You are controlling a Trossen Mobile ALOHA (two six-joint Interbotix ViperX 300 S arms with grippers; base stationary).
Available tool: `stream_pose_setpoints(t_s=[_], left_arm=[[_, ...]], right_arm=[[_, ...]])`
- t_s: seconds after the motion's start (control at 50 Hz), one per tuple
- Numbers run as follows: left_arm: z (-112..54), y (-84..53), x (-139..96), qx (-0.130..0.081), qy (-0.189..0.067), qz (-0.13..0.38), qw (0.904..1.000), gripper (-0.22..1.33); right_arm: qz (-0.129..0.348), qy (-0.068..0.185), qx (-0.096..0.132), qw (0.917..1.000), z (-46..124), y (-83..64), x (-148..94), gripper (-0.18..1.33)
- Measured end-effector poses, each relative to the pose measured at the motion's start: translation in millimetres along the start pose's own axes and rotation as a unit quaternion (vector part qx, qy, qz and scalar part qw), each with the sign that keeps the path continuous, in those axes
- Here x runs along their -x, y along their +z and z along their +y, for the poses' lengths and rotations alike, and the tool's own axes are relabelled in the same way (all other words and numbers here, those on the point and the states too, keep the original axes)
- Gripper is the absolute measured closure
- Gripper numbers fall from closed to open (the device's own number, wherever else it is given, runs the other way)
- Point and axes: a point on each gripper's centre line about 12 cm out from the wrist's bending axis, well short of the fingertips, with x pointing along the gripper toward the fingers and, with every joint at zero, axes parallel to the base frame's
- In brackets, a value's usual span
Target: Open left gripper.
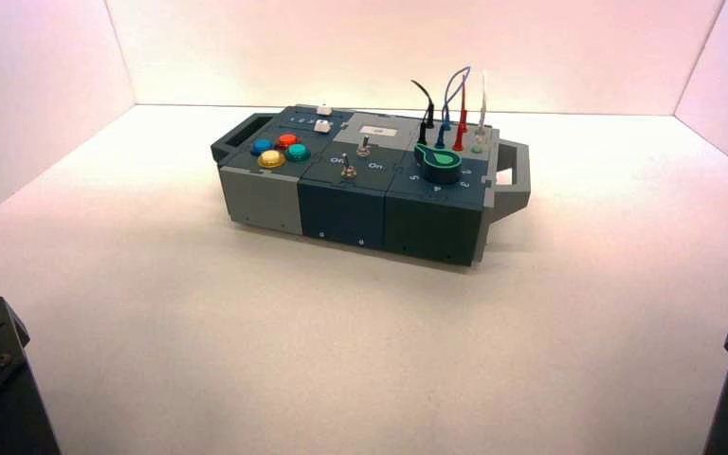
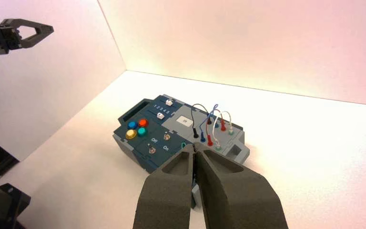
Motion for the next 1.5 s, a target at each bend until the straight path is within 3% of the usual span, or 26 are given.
stream_pose_setpoints(t_s=[0.16, 0.22, 0.24, 0.26, 0.32, 0.34, 0.38, 0.44, 0.6, 0.98, 1.5], left_arm=[[0.1, 0.7, 1.5, 0.0, 0.0, -0.001, 1.0, 1.28], [-0.3, 0.8, 1.8, 0.0, 0.0, -0.001, 1.0, 1.16], [0.1, 1.1, 2.2, -0.001, 0.0, -0.002, 1.0, 1.04], [0.1, 1.1, 2.2, -0.001, 0.0, -0.002, 1.0, 0.76], [-0.3, 1.1, 2.2, -0.005, 0.0, -0.002, 1.0, 0.33], [0.1, 1.1, 2.2, -0.008, 0.0, -0.002, 1.0, 0.11], [0.1, 0.6, 1.8, -0.012, 0.0, 0.0, 0.9999, -0.07], [0.2, -0.2, 1.1, -0.017, 0.001, 0.002, 0.9999, -0.21], [-0.1, -1.3, -1.3, -0.022, 0.0, 0.011, 0.9997, -0.21], [1.0, 10.7, -3.9, -0.031, 0.004, 0.031, 0.999, -0.21], [1.1, 6.9, -15.7, -0.031, 0.005, 0.056, 0.998, -0.21]], right_arm=[[0.0, -0.001, 0.0, 1.0, -0.1, 0.0, 0.0, 1.29], [0.0, -0.001, 0.0, 1.0, -0.1, 0.0, 0.0, 1.29], [0.0, 0.001, -0.001, 1.0, 0.1, 0.0, 0.0, 1.29], [0.0, 0.0, 0.0, 1.0, 0.0, 0.0, 0.0, 1.29], [0.0, -0.001, 0.0, 1.0, -0.1, 0.0, 0.0, 1.29], [0.001, -0.001, 0.0, 1.0, -0.2, -0.5, -0.3, 1.29], [0.0, -0.001, 0.0, 1.0, -0.1, 0.0, 0.0, 1.29], [0.001, 0.0, -0.001, 1.0, 0.0, -0.5, -0.3, 1.29], [0.0, -0.001, 0.0, 1.0, -0.2, -0.3, -0.3, 1.29], [0.001, -0.001, 0.0, 1.0, -0.2, -0.5, -0.3, 1.29], [0.001, -0.001, 0.0, 1.0, -0.3, -0.9, -0.4, 1.29]])
